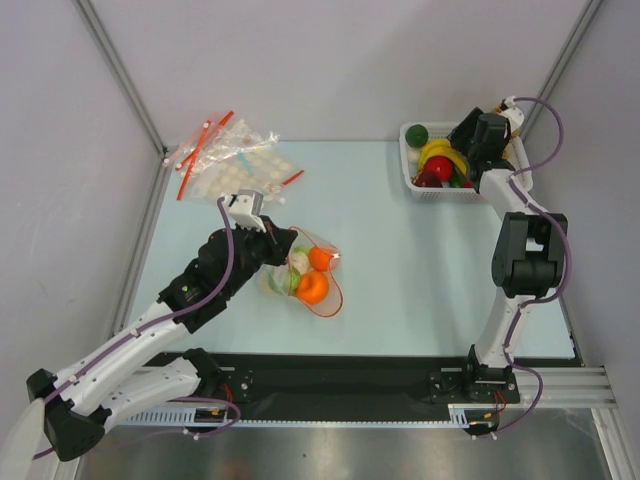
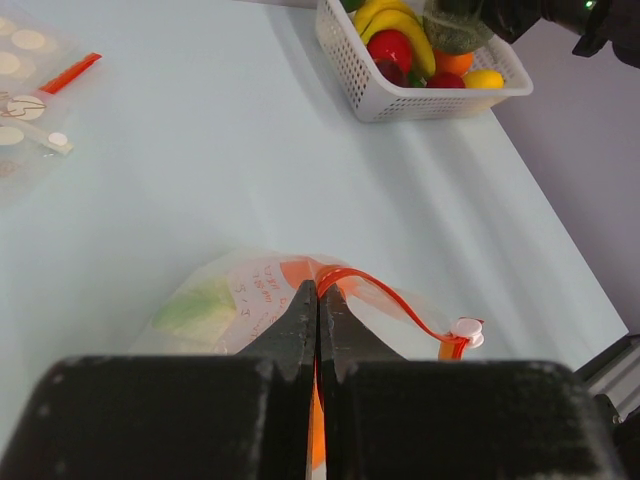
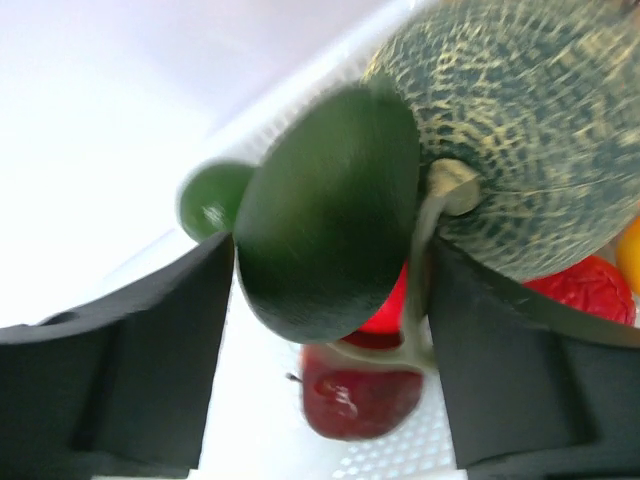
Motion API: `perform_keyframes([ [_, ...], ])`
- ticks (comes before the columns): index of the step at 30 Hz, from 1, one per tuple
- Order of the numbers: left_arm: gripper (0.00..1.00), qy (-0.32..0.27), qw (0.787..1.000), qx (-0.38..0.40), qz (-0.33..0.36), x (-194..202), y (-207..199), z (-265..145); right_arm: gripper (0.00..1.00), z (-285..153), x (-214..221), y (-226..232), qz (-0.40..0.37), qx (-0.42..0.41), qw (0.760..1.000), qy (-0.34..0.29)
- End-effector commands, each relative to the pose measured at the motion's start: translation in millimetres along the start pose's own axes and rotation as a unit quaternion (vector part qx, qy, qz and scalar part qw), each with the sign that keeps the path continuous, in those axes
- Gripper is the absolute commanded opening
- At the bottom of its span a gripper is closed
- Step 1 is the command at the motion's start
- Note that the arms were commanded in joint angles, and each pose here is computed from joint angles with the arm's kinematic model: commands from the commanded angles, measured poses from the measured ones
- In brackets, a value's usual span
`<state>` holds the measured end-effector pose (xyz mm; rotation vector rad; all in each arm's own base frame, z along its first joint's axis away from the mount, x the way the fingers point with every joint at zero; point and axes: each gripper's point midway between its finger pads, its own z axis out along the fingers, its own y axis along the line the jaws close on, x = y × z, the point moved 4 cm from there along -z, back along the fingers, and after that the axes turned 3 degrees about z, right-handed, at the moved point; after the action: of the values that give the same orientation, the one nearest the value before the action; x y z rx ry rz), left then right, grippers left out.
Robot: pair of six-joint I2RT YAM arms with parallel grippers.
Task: Place the food in the zip-top bag and seal the zipper
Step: Pick up the fake fruit from the bin.
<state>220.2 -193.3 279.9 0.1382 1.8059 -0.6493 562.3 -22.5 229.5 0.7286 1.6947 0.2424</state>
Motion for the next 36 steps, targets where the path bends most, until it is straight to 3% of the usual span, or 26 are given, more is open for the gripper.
perform_keyframes([
  [1, 0.00, -0.045, 0.999, 0.019, -0.021, -23.1, -9.3, -3.2, 0.80, 5.0, 22.4, 4.2, -0.018, -0.021, 0.998, 0.051],
  [6, 0.00, -0.046, 0.999, 0.014, -0.018, -23.0, -7.7, -3.1, 0.88, -0.2, 28.4, -0.7, -0.049, -0.011, 0.996, 0.068],
  [14, 0.00, -0.047, 0.999, 0.014, -0.018, -23.7, -7.7, -3.2, 0.88, -18.2, 14.8, -12.6, -0.105, 0.028, 0.993, 0.053],
  [21, 0.00, -0.046, 0.999, 0.015, -0.018, -23.6, -8.0, -3.2, 0.91, -34.3, -14.0, -17.2, -0.133, 0.081, 0.988, 0.000],
  [27, 0.00, -0.049, 0.998, 0.015, -0.018, -25.1, -8.0, -4.7, 0.89, -49.0, -3.6, 18.3, -0.194, 0.045, 0.980, -0.009],
  [36, 0.00, -0.052, 0.998, 0.013, -0.019, -25.7, -6.9, -6.1, 0.92, -45.2, 24.0, 16.9, -0.216, 0.099, 0.971, 0.025],
])
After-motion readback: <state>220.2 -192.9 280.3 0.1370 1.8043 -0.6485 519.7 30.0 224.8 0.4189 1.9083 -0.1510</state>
